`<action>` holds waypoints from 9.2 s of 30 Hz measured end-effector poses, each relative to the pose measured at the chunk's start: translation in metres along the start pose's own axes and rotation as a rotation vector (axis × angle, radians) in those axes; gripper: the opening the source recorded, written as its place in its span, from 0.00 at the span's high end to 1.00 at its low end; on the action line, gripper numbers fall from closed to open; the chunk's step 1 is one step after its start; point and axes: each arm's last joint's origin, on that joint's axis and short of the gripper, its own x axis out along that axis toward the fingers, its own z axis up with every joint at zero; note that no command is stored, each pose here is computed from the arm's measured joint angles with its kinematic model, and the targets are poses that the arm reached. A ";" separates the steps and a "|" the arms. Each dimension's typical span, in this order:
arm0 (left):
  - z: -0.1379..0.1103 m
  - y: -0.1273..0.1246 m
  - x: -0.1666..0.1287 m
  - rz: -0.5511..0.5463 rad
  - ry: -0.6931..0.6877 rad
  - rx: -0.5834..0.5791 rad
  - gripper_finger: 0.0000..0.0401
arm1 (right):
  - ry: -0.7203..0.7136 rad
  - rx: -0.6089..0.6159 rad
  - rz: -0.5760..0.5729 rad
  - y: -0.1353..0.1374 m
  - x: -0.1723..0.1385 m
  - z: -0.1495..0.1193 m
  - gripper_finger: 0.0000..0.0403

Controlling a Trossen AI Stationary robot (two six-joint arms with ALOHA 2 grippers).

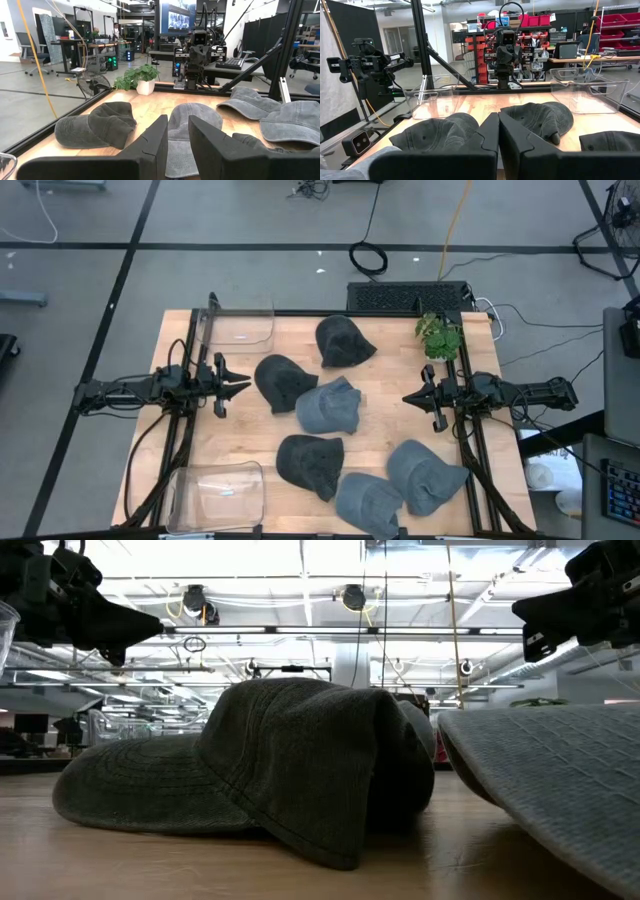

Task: Pick & Place hat

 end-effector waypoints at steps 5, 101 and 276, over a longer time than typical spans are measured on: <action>0.000 0.000 0.000 0.000 0.001 0.000 0.79 | 0.000 0.000 0.000 0.000 0.000 0.000 1.00; 0.000 0.000 0.000 0.005 0.003 0.000 0.79 | 0.234 0.932 -0.148 -0.029 0.174 -0.038 0.63; 0.139 0.172 -0.001 0.529 0.811 -0.663 0.98 | -0.035 0.016 -0.218 -0.009 0.213 0.079 0.57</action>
